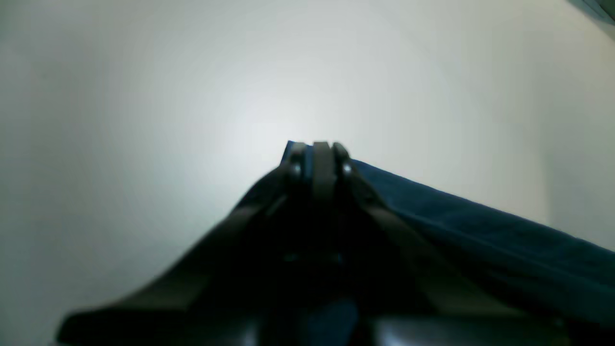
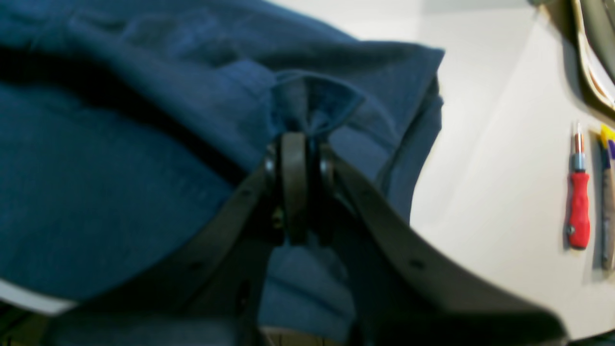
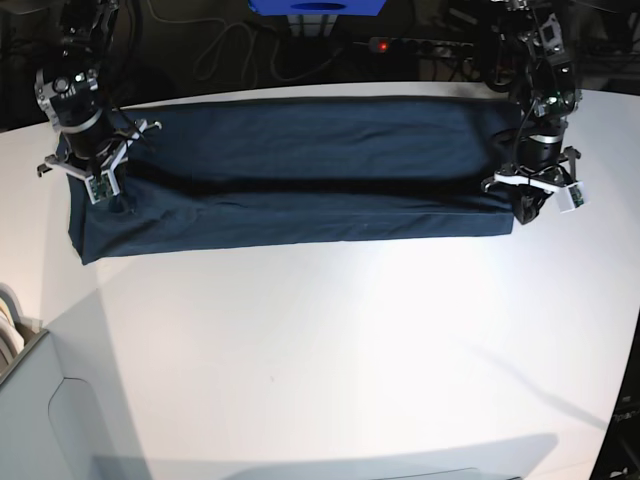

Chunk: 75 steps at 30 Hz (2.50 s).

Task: Fold the T-shirt properly
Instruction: 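Fold the lower edge up toward the shoulder edge with both grippers, then release the strip and reposition the right gripper on the strip's end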

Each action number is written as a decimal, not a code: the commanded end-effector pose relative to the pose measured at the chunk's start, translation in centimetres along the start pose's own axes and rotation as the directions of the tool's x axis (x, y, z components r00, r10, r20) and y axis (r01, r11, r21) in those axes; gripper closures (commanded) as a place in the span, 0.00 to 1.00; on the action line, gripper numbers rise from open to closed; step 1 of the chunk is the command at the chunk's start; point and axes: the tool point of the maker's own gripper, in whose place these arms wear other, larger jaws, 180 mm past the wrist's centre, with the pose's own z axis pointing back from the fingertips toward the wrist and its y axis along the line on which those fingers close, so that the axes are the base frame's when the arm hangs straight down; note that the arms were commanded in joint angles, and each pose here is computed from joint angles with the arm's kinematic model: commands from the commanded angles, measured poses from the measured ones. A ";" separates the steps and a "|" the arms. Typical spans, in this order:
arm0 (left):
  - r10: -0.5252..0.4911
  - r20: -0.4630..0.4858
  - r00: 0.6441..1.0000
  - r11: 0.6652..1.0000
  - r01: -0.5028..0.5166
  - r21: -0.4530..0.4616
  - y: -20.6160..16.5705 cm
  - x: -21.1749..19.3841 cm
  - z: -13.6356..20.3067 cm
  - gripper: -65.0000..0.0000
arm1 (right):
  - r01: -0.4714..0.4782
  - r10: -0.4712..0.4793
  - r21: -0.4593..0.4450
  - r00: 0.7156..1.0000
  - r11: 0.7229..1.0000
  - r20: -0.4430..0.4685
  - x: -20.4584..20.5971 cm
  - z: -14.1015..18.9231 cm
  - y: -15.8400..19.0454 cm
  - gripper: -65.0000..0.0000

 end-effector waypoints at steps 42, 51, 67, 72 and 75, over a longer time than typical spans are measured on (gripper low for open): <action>0.007 -0.062 0.998 1.000 -0.005 0.029 1.5 -2.7 0.5 0.82 | 0.006 -0.004 -0.036 0.999 0.999 0.037 -0.7 3.0 -0.7 0.35; -0.018 -0.019 1.000 1.000 0.018 0.017 1.1 -1.1 1.6 0.62 | 0.006 0.004 -0.100 0.995 0.995 0.099 3.0 2.0 -2.8 0.30; -0.003 -0.075 0.997 0.999 0.006 0.046 2.3 -3.1 1.4 0.57 | 0.047 -0.031 0.124 0.992 0.991 -0.125 -1.0 -5.5 0.7 0.30; 0.004 -0.087 0.996 0.999 0.000 0.054 2.5 -3.7 1.4 0.57 | 0.034 -0.013 0.137 0.988 0.990 -0.151 -2.5 -4.3 1.7 0.30; 0.004 -0.085 0.996 0.999 0.001 0.053 2.5 -3.7 1.4 0.57 | 0.016 0.004 0.137 0.989 0.991 -0.149 -2.7 -3.2 2.0 0.30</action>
